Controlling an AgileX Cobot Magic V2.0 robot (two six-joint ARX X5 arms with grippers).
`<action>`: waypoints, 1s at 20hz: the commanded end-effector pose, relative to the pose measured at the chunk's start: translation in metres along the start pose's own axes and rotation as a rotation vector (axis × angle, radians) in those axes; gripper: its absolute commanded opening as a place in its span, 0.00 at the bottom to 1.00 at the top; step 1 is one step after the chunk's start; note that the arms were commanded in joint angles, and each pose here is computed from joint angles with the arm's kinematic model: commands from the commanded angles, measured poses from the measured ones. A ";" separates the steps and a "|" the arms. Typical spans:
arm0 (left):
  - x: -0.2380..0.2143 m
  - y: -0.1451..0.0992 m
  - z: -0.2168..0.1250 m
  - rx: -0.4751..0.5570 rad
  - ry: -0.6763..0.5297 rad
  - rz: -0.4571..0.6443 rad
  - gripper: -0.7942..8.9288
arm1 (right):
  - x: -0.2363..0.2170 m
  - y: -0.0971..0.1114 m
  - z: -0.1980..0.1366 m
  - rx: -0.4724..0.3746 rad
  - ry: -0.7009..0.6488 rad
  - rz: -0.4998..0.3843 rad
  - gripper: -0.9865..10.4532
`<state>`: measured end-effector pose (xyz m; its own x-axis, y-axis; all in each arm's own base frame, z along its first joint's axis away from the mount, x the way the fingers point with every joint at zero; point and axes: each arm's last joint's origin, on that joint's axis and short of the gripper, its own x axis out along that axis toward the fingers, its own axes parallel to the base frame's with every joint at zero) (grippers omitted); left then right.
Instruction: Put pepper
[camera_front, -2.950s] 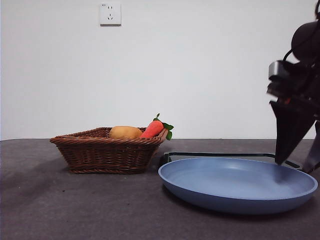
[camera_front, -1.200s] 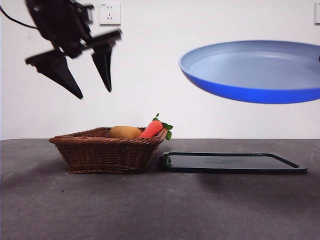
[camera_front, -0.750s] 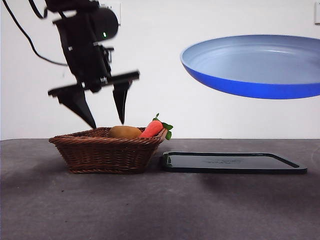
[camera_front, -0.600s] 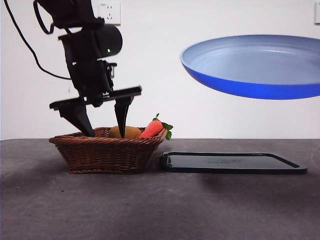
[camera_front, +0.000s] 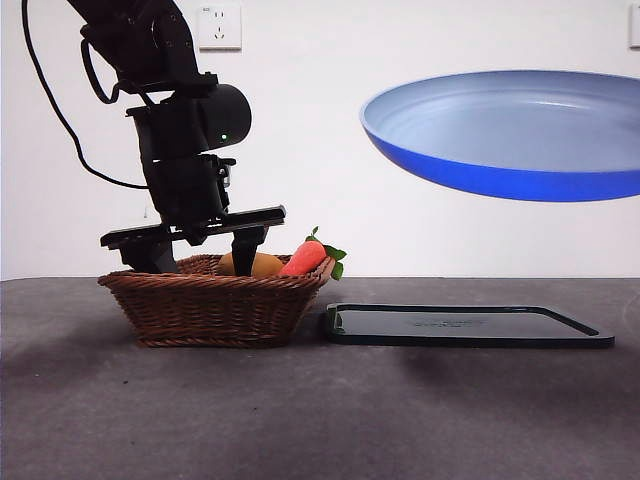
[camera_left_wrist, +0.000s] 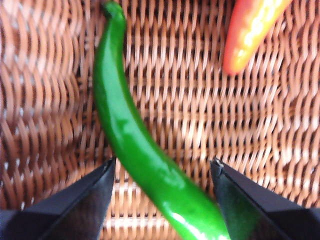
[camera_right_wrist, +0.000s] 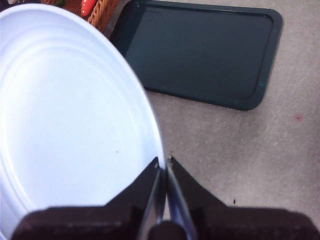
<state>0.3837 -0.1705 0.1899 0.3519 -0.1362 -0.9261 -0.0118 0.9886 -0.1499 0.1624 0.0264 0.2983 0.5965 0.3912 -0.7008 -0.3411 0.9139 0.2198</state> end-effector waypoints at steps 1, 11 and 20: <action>0.007 -0.004 0.002 -0.011 -0.003 -0.003 0.35 | -0.002 0.001 0.005 -0.017 -0.022 0.009 0.09; 0.005 -0.006 0.002 -0.097 0.011 -0.058 0.19 | -0.002 0.001 0.005 -0.018 -0.023 0.008 0.09; -0.040 -0.008 0.007 -0.088 -0.060 -0.126 0.19 | -0.001 0.001 0.006 -0.016 -0.025 0.006 0.09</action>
<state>0.3741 -0.1686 0.2293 0.4095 -0.2450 -0.8788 -0.0535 0.9552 -0.2912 0.1634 0.0265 0.2981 0.5979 0.3910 -0.6997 -0.3468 0.9132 0.2139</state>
